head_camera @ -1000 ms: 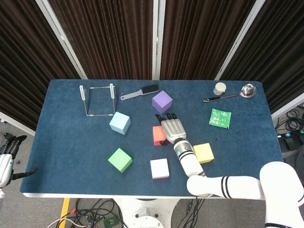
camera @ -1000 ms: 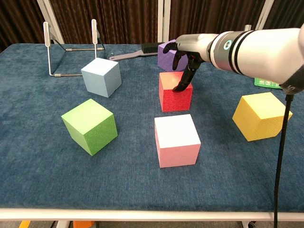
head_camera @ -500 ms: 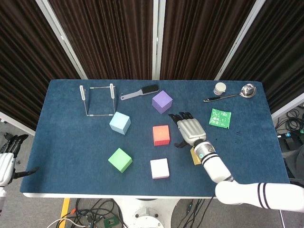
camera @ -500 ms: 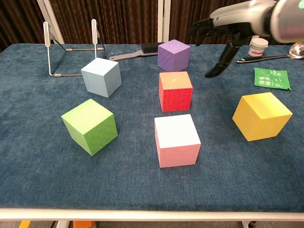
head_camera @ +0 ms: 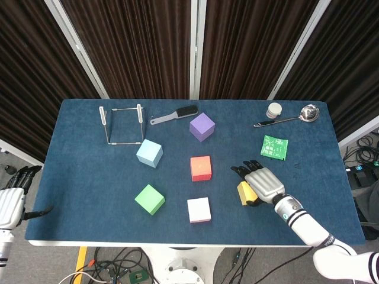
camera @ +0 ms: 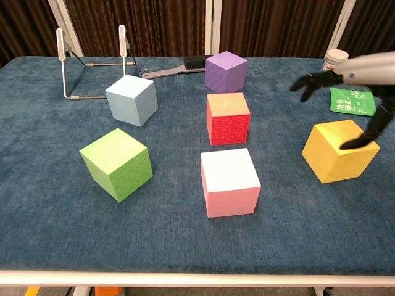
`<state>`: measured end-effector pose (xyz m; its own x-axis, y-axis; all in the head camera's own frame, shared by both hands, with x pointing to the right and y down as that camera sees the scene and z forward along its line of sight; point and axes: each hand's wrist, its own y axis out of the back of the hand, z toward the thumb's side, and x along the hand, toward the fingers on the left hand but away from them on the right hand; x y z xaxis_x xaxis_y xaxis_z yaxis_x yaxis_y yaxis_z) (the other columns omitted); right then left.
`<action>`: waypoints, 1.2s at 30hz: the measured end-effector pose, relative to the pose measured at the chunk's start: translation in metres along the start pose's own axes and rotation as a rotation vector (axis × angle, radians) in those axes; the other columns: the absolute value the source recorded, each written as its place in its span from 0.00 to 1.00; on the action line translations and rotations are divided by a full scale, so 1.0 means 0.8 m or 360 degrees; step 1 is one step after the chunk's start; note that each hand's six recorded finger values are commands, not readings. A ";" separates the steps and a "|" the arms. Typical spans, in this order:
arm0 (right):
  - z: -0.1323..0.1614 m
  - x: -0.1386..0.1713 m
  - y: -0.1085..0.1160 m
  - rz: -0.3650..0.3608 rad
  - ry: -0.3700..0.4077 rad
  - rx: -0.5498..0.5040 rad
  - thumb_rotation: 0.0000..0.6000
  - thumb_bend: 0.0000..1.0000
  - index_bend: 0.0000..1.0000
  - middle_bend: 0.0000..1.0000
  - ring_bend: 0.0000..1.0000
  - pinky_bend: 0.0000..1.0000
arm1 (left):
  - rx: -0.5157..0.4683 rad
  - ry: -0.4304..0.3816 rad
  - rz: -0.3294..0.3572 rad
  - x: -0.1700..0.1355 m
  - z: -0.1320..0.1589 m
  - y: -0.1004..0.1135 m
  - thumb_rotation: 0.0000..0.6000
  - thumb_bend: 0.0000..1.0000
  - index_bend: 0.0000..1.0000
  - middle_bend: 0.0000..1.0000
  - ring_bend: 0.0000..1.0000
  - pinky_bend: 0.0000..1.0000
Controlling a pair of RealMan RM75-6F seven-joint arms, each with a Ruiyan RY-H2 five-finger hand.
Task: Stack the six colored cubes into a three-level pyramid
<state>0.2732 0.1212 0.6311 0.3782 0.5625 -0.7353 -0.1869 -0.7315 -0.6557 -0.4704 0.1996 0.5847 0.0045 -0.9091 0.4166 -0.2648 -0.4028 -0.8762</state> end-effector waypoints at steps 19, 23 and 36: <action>-0.030 0.003 -0.038 -0.0050 -0.0054 0.0117 1.00 0.14 0.00 0.20 0.00 0.00 | -0.0007 0.0001 -0.0027 0.003 0.005 -0.009 1.00 0.00 0.11 0.11 0.02 0.15; -0.027 -0.002 -0.040 -0.0058 -0.0049 0.0128 1.00 0.18 0.00 0.30 0.00 0.00 | -0.0009 0.0005 -0.0028 0.003 0.004 -0.010 1.00 0.00 0.11 0.10 0.02 0.15; -0.033 -0.006 -0.017 -0.0171 -0.0078 0.0018 1.00 0.23 0.00 0.46 0.00 0.00 | -0.0009 -0.0006 -0.0023 0.006 0.006 -0.007 1.00 0.00 0.11 0.10 0.02 0.15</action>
<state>0.2977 0.1188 0.6481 0.3517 0.6560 -0.6678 -0.1578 -0.6616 -0.7330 -0.4643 0.1973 0.5907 0.0121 -0.9034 0.4285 -0.2701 -0.4156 -0.8685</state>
